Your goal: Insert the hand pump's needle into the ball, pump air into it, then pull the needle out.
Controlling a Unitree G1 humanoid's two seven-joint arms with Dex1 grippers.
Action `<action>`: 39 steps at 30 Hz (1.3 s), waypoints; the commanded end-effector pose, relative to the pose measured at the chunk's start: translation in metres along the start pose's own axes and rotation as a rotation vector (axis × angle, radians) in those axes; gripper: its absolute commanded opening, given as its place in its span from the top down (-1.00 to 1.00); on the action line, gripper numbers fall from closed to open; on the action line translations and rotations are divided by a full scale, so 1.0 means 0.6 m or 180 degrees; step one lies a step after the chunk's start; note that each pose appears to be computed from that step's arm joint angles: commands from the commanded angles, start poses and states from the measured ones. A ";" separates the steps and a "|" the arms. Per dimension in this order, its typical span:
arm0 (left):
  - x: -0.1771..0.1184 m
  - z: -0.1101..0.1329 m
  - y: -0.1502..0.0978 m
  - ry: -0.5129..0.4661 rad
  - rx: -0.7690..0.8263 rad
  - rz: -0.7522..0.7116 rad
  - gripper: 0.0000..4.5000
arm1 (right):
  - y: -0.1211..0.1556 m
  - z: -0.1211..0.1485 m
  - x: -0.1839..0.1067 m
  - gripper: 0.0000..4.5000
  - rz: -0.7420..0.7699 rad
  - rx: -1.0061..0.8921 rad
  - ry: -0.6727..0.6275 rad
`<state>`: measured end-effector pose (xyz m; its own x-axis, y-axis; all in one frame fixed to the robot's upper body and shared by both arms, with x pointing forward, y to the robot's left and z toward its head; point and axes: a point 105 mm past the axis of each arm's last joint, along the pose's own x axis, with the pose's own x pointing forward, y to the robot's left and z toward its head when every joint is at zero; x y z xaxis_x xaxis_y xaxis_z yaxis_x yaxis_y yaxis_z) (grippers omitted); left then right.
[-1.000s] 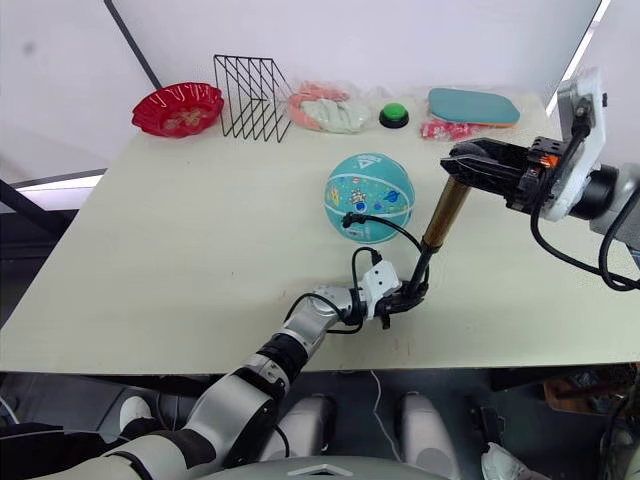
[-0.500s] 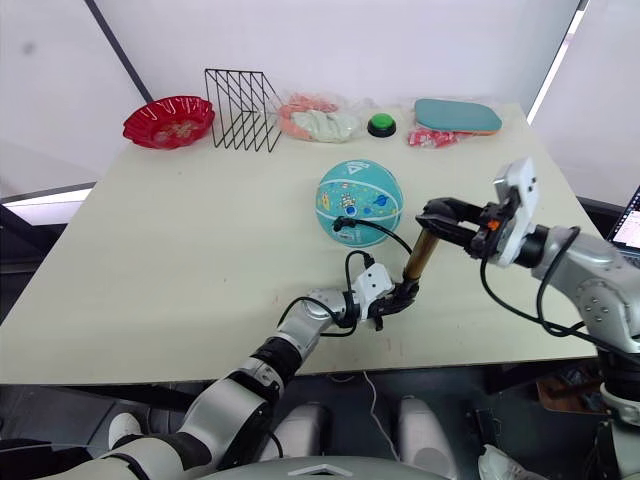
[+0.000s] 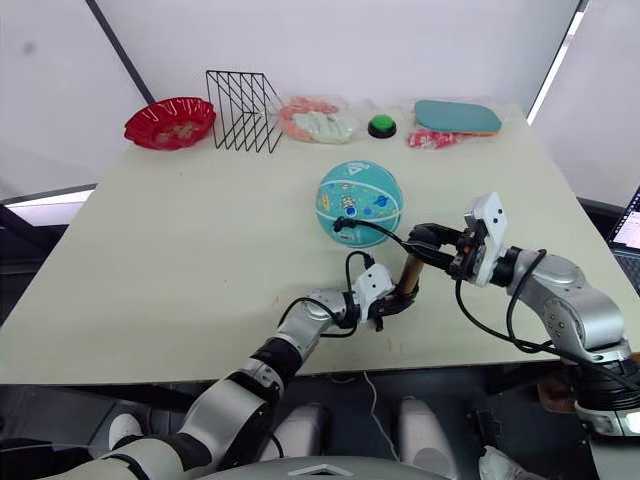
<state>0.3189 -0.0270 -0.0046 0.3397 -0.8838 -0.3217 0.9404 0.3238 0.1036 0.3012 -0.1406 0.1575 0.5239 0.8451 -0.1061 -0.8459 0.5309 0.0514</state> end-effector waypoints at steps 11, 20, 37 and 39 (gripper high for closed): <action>-0.008 -0.057 -0.026 0.0307 -0.0282 -0.0132 0.53 | -0.006 0.240 -0.076 0.27 -0.0287 -0.0552 -0.0560; -0.009 -0.057 -0.024 0.0306 -0.0282 -0.0119 0.53 | 0.005 0.240 -0.073 0.27 -0.0246 -0.0511 -0.0417; -0.009 -0.054 -0.027 0.0275 -0.0256 -0.0097 0.53 | -0.008 -0.099 0.014 0.27 -0.0185 0.0368 0.0545; -0.010 -0.055 -0.026 0.0276 -0.0261 -0.0094 0.53 | 0.003 -0.122 0.023 0.27 -0.0118 0.0393 0.0553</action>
<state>0.3205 -0.0230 -0.0039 0.3564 -0.8806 -0.3122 0.9343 0.3402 0.1070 0.3074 -0.1293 0.1452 0.5363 0.8407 -0.0749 -0.8365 0.5412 0.0856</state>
